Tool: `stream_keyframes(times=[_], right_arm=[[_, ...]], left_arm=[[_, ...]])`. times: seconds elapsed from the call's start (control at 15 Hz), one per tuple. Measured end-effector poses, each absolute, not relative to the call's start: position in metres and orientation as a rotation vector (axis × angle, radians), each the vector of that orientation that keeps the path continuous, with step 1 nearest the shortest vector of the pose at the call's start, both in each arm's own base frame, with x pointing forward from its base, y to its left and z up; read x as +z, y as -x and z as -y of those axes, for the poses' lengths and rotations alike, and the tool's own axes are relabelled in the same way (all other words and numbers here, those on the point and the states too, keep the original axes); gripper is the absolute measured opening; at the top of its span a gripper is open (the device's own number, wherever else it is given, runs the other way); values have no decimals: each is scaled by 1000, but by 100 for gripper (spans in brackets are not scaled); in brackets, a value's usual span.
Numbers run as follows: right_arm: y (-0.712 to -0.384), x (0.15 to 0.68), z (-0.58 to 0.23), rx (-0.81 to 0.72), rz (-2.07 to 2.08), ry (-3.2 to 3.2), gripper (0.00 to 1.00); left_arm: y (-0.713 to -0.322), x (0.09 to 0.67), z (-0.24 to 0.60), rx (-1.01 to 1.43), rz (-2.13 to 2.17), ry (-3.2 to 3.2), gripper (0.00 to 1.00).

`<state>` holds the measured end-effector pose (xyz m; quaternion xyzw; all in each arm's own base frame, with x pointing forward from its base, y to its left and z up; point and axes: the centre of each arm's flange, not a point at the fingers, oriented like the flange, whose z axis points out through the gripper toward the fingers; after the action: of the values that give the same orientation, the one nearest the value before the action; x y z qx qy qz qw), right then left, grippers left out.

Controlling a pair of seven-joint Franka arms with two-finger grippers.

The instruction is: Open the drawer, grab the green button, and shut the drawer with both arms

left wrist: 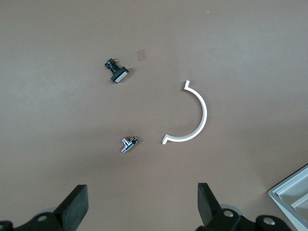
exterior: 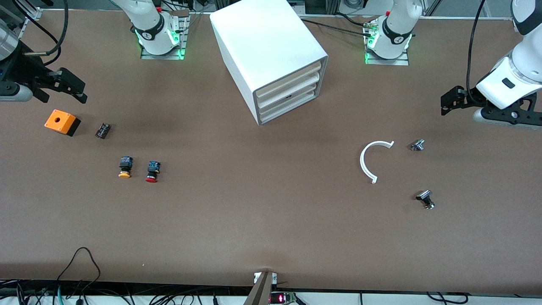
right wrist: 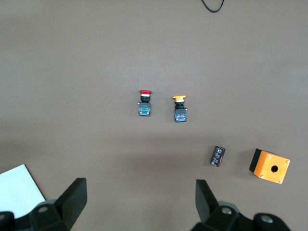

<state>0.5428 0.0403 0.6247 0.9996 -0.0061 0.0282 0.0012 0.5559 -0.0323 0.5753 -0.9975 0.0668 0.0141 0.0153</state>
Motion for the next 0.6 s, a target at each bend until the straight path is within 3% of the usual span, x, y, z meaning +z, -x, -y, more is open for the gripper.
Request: stream_keyframes(times=[0.6], right_arm=[[-584, 521, -41, -185, 17, -3131, 100]], left_arm=[[-555, 575, 32, 55, -207, 3104, 100]])
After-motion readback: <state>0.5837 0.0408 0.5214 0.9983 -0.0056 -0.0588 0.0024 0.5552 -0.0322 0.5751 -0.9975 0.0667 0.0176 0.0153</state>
